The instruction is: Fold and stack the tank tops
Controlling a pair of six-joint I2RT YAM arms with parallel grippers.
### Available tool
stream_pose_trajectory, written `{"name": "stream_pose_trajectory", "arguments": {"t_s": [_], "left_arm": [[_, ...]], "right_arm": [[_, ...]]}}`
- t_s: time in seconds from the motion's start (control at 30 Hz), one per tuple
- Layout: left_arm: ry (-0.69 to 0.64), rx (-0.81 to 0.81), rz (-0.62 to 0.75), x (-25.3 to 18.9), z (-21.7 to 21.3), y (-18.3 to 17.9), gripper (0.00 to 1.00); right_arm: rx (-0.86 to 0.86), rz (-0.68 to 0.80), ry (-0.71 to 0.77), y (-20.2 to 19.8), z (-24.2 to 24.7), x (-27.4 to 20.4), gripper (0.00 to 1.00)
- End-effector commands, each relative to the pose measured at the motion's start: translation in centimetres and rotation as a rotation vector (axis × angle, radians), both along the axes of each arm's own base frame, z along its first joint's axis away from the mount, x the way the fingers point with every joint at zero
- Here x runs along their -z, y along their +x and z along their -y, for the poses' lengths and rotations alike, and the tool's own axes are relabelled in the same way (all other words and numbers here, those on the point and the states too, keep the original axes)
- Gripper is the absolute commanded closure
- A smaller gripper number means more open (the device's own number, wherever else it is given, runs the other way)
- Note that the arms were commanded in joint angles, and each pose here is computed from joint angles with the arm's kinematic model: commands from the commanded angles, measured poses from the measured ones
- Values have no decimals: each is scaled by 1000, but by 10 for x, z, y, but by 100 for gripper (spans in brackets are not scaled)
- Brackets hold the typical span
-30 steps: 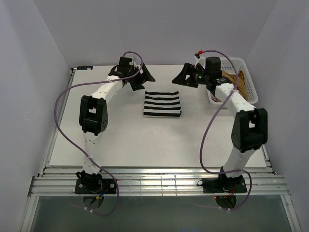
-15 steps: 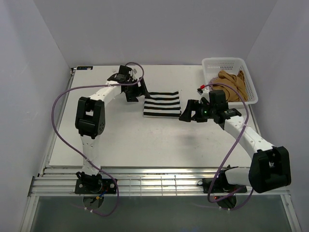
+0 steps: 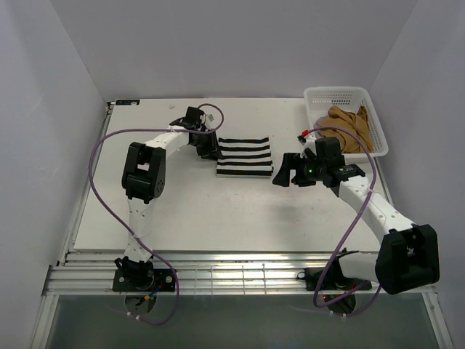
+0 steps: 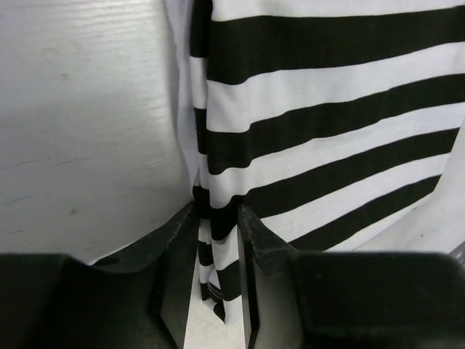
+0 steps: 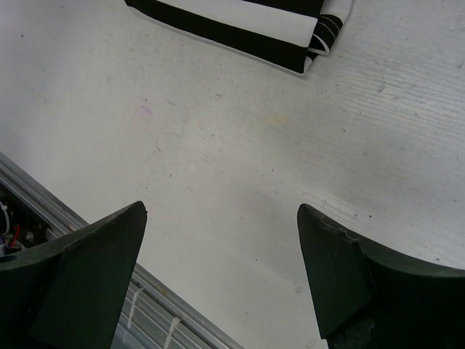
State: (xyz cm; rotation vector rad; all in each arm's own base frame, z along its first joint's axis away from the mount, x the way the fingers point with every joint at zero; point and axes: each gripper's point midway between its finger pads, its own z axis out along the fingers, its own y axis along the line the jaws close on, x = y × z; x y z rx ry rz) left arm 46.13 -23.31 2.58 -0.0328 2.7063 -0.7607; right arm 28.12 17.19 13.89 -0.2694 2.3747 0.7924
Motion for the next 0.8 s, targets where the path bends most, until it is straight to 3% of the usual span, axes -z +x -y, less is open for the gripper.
{"name": "stream_pose_trajectory", "arguments": {"t_s": [0.0,0.13,0.23,0.43,0.57,0.77], "left_arm": [[12,53,-30,14,9,-13,63],[12,72,-41,20,14,-19,70],[33,61,-40,25,12,-18,100],[179,88,118,1,-18,2,100],[316,117,257,-23,-60,25,100],[459,149,343,-37,-123,47,100]], "right_arm": [[-2,11,-23,2,3,3,10],[2,6,-32,3,4,6,10],[9,7,-39,4,6,7,10],[35,26,-79,9,13,9,10],[28,48,-96,7,16,7,10],[42,96,-113,11,20,-3,10]]}}
